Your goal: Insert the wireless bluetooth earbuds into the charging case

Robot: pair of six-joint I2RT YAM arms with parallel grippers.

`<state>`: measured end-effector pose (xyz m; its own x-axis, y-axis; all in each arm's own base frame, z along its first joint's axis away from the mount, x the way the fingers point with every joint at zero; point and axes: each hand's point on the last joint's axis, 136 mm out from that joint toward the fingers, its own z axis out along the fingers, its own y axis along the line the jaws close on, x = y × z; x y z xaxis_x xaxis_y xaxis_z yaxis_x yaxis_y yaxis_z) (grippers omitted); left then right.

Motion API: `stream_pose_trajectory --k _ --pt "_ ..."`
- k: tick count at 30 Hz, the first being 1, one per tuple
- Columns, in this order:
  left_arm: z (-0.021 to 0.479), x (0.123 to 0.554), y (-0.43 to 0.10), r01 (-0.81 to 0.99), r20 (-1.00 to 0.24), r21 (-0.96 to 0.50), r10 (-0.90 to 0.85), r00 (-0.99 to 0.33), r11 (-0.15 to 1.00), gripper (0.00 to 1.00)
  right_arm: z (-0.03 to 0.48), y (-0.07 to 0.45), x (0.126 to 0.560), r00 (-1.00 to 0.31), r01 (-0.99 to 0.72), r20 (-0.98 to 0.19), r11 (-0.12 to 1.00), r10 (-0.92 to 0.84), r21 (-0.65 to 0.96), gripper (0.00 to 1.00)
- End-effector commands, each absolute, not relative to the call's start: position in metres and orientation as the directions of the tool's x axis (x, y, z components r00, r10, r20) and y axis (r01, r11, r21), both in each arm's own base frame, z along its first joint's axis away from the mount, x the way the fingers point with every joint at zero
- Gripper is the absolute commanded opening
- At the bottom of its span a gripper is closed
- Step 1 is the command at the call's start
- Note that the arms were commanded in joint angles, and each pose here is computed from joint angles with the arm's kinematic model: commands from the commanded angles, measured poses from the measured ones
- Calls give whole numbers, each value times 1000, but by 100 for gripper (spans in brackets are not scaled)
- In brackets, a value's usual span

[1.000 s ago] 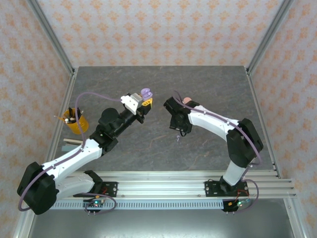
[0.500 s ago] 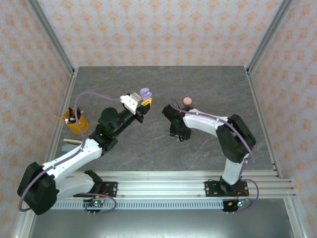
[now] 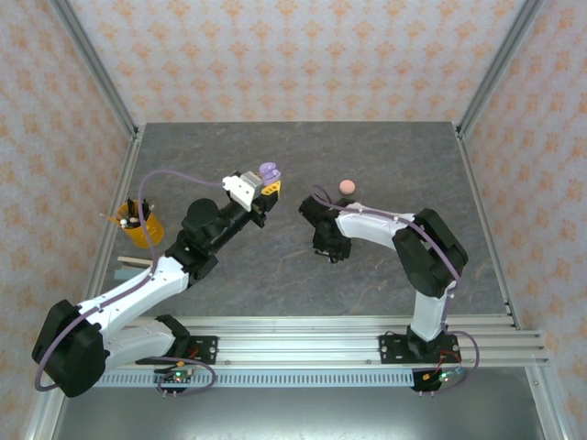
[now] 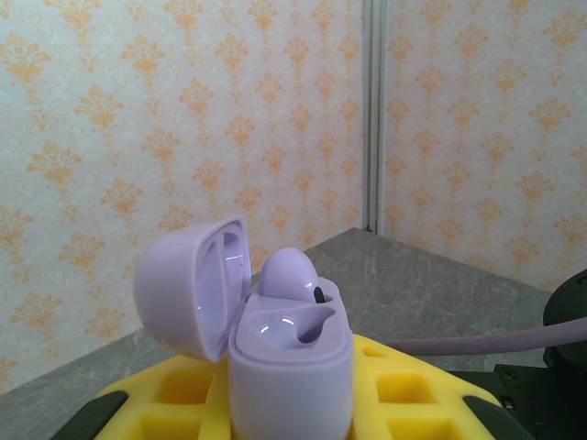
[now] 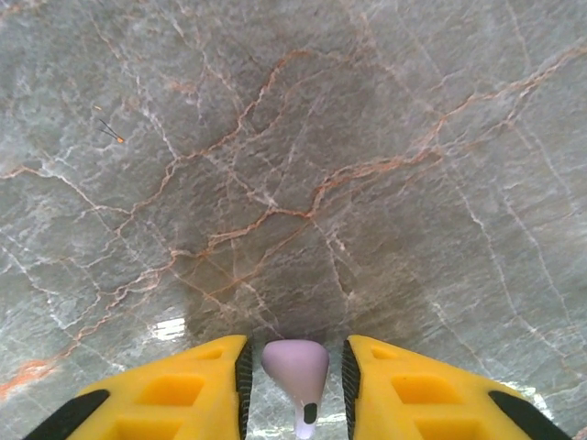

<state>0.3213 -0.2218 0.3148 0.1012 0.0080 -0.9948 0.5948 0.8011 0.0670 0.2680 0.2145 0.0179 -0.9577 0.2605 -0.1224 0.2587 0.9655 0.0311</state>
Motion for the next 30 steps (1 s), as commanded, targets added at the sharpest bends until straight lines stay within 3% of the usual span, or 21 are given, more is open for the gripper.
stream_pose_trajectory --k 1,17,30 --pt "315 325 -217 576 -994 73 10 112 814 0 7 208 262 -960 260 -112 966 258 -7 31" --pt "311 325 -220 590 -995 64 10 94 805 0 -1 199 257 -959 255 -123 967 255 21 18" --pt "298 323 -219 596 -997 60 25 67 800 0 44 188 271 -922 179 -323 974 215 135 18"
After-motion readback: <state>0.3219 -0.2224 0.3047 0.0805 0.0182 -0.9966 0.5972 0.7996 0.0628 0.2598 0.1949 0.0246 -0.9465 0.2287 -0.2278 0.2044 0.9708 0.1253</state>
